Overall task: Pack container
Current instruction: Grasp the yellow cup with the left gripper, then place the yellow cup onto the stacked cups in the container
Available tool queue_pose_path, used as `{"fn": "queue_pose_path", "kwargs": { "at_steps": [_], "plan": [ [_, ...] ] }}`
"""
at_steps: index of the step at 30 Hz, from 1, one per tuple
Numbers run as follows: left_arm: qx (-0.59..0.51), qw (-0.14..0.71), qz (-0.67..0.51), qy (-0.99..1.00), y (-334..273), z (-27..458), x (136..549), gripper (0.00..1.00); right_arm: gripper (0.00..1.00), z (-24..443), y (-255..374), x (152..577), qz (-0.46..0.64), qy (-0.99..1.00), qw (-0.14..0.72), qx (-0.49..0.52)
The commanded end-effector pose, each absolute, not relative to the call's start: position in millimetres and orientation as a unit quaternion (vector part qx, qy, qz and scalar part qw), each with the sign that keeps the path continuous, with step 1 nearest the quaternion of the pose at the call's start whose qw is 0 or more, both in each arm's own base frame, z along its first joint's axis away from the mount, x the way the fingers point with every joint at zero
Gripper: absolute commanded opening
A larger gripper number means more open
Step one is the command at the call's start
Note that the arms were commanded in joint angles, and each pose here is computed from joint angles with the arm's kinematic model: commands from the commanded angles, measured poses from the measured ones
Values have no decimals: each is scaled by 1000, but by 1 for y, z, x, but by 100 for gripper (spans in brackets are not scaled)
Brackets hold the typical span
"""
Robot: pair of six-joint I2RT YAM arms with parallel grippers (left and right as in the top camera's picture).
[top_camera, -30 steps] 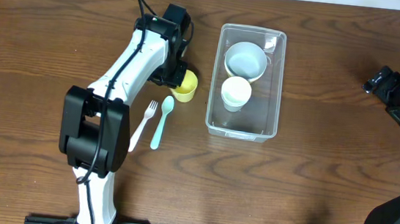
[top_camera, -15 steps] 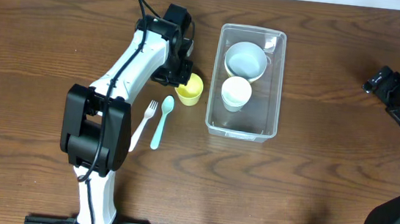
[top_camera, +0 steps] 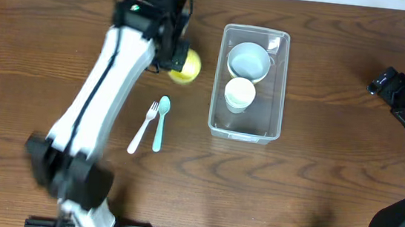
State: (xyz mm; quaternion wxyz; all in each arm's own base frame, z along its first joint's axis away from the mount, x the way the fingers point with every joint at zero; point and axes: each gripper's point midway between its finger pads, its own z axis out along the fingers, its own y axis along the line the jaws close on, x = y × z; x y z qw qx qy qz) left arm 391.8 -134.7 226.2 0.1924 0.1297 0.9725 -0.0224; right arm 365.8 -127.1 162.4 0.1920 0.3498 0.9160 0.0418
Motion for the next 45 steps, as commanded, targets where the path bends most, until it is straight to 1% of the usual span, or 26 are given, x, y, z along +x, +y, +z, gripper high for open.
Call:
{"fn": "queue_pose_path", "kwargs": {
  "at_steps": [1, 4, 5, 10, 19, 22, 24, 25, 26, 27, 28, 29, 32, 34, 36, 38, 42, 45],
  "plan": [
    [186, 263, -49, 945, -168, 283, 366, 6, 99, 160, -130, 364, 38, 915, 189, 353],
    [224, 279, -65, 932, -200, 290, 354, 6, 99, 160, -130, 364, 38, 915, 189, 353],
    [240, 279, -70, 927, -217, 286, 352, 6, 99, 160, -130, 364, 38, 915, 189, 353],
    [276, 257, -71, 924, -257, 253, 357, 6, 99, 160, -130, 364, 38, 915, 189, 353],
    [289, 177, -38, 940, -277, 162, 379, 6, 99, 160, -130, 364, 38, 915, 189, 353],
    [291, 156, -31, 944, -278, 142, 380, 6, 99, 160, -130, 364, 38, 915, 189, 353],
    [291, 151, -29, 944, -278, 138, 380, 7, 99, 160, -130, 364, 38, 915, 189, 353],
    [291, 152, -29, 944, -278, 139, 380, 13, 99, 160, -130, 364, 38, 915, 189, 353],
    [289, 159, -27, 944, -277, 145, 381, 25, 99, 160, -130, 364, 38, 915, 189, 353],
    [287, 168, -22, 943, -274, 153, 382, 41, 99, 160, -130, 364, 38, 915, 189, 353],
    [285, 180, -16, 941, -271, 164, 383, 54, 99, 160, -130, 364, 38, 915, 189, 353],
    [283, 190, -13, 940, -268, 176, 383, 62, 99, 160, -130, 364, 38, 915, 189, 353],
    [272, 231, -16, 934, -256, 222, 379, 66, 99, 160, -130, 364, 38, 915, 189, 353],
    [257, 257, -9, 931, -237, 251, 375, 69, 99, 160, -130, 364, 38, 915, 189, 353],
    [238, 267, 10, 934, -208, 274, 366, 70, 99, 160, -130, 364, 38, 915, 189, 353],
    [219, 257, 21, 941, -180, 283, 356, 70, 99, 160, -130, 364, 38, 915, 189, 353],
    [164, 188, 51, 967, -124, 274, 336, 70, 99, 160, -130, 364, 38, 915, 189, 353],
    [114, 119, 70, 984, -87, 244, 326, 70, 99, 160, -130, 364, 38, 915, 189, 353]
  ]
}}
